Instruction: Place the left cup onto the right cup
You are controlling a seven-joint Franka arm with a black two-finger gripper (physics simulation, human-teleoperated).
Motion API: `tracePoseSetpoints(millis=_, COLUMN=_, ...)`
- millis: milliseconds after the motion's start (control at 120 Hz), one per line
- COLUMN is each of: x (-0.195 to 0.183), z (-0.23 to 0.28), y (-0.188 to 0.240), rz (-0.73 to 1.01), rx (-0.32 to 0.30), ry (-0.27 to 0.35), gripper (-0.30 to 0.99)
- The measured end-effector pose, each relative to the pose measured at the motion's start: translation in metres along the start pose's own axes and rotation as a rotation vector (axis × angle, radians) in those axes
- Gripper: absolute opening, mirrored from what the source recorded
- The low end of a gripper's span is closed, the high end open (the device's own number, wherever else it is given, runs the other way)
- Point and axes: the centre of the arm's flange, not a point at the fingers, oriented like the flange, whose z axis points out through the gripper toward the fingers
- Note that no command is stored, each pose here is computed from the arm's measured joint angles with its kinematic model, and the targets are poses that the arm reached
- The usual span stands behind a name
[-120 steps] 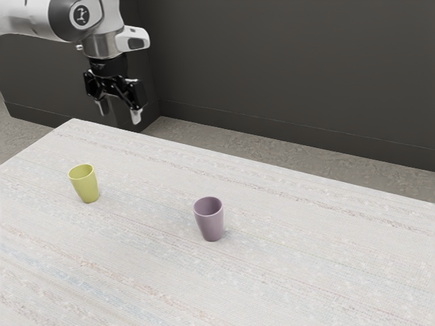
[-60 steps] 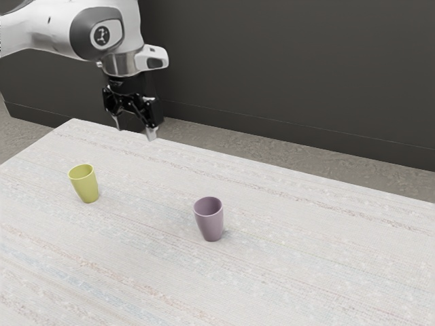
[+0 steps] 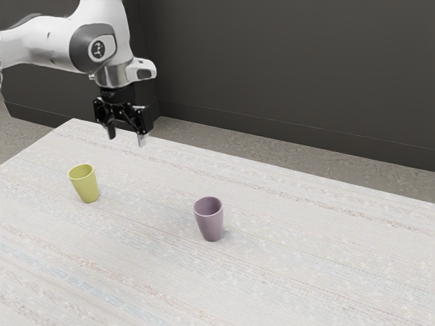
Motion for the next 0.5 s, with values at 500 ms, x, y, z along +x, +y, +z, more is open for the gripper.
tracePoseSetpoints(millis=500, x=0.021, z=0.053, y=-0.047, rz=-0.086, rx=-0.012, ry=-0.058, gripper=0.69)
